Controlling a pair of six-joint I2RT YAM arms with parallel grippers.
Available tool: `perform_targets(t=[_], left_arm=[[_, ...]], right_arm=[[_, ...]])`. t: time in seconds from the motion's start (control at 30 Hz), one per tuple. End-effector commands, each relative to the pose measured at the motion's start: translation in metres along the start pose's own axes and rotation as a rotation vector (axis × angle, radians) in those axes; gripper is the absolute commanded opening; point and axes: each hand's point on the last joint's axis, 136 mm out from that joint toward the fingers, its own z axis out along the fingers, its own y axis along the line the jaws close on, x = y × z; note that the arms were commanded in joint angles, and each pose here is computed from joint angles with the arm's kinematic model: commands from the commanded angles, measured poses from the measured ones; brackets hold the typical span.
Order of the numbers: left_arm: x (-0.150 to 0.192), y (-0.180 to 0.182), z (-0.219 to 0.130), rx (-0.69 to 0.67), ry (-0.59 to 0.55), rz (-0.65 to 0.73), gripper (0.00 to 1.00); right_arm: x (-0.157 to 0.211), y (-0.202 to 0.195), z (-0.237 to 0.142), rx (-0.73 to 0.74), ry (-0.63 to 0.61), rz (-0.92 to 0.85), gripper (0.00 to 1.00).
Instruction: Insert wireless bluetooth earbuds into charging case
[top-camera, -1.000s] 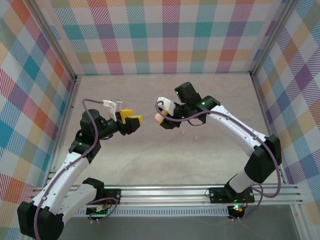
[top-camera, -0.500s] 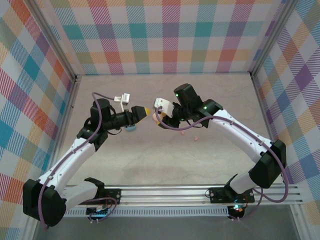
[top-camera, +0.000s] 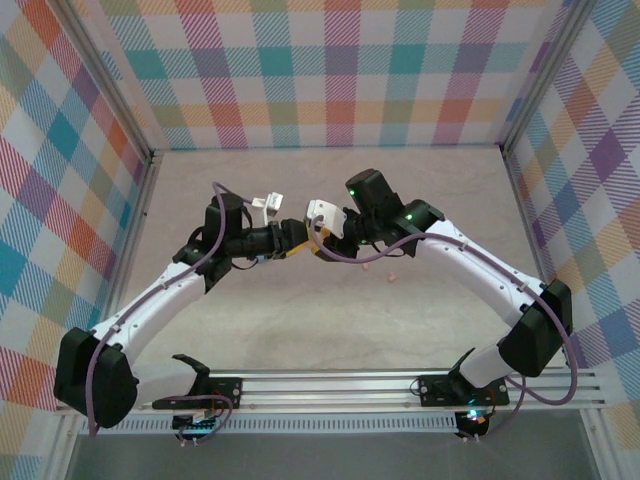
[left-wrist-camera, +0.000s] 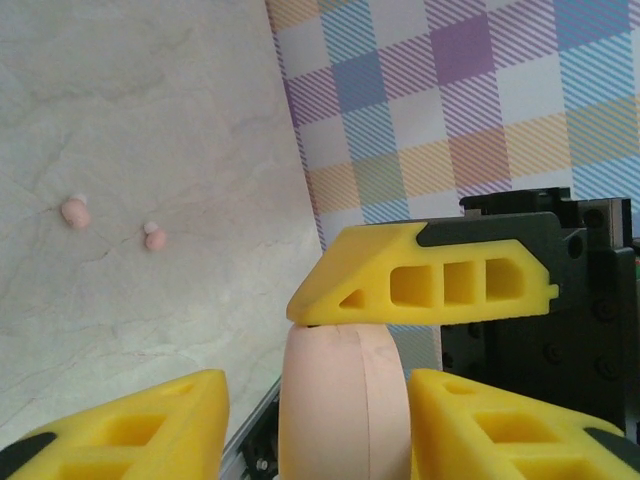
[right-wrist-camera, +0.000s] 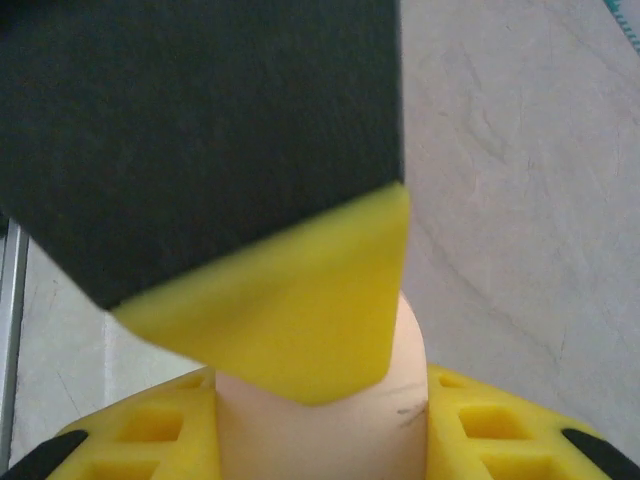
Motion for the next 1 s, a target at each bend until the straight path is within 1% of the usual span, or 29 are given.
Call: perform_targets(t=[0.0, 0.1, 0.17, 0.23, 0.33, 0.37, 0.47, 0.57, 0.67, 0.8, 0.9, 0.97], left_arm=[[-0.001, -0.018, 0.001, 0.04, 0.019, 0.025, 0.44], [0.0, -0.018, 0.0, 0.038, 0.018, 0.019, 0.34], [-0.001, -0.019, -0.001, 0.039, 0.008, 0.015, 0.27], [-0.003, -0.017, -0.002, 0.028, -0.011, 0.005, 0.22], [-0.008, -0.014, -0.004, 0.012, -0.045, -0.004, 0.17], [-0.01, -0.014, -0.006, 0.009, -0.056, -0.005, 0.16], [-0.018, -0.01, -0.013, -0.006, -0.105, -0.017, 0.13], [-0.029, -0.011, -0.021, 0.003, -0.167, -0.014, 0.11], [-0.038, -0.016, -0.027, 0.034, -0.22, 0.013, 0.1], [-0.048, -0.025, -0.03, 0.093, -0.272, 0.016, 0.08], [-0.055, -0.032, -0.03, 0.13, -0.291, -0.003, 0.06], [-0.058, -0.034, -0.03, 0.14, -0.298, -0.02, 0.04]], right_arm=[[-0.013, 0.007, -0.005, -0.033, -0.036, -0.037, 0.35], [-0.013, 0.006, -0.004, -0.032, -0.036, -0.031, 0.35], [-0.015, 0.005, -0.005, -0.026, -0.042, -0.025, 0.38], [-0.016, 0.002, -0.007, -0.007, -0.053, -0.008, 0.49], [-0.019, -0.003, -0.015, 0.031, -0.077, 0.055, 0.6], [-0.019, -0.007, -0.018, 0.046, -0.085, 0.093, 0.63], [-0.017, -0.018, -0.035, 0.073, -0.122, 0.282, 0.68], [-0.014, -0.031, -0.052, 0.068, -0.174, 0.558, 0.71], [-0.016, -0.034, -0.065, -0.034, -0.225, 0.81, 0.71], [-0.025, -0.038, -0.068, -0.231, -0.309, 1.097, 0.7], [-0.038, -0.039, -0.062, -0.37, -0.359, 1.211, 0.69], [-0.045, -0.042, -0.058, -0.425, -0.391, 1.256, 0.69]])
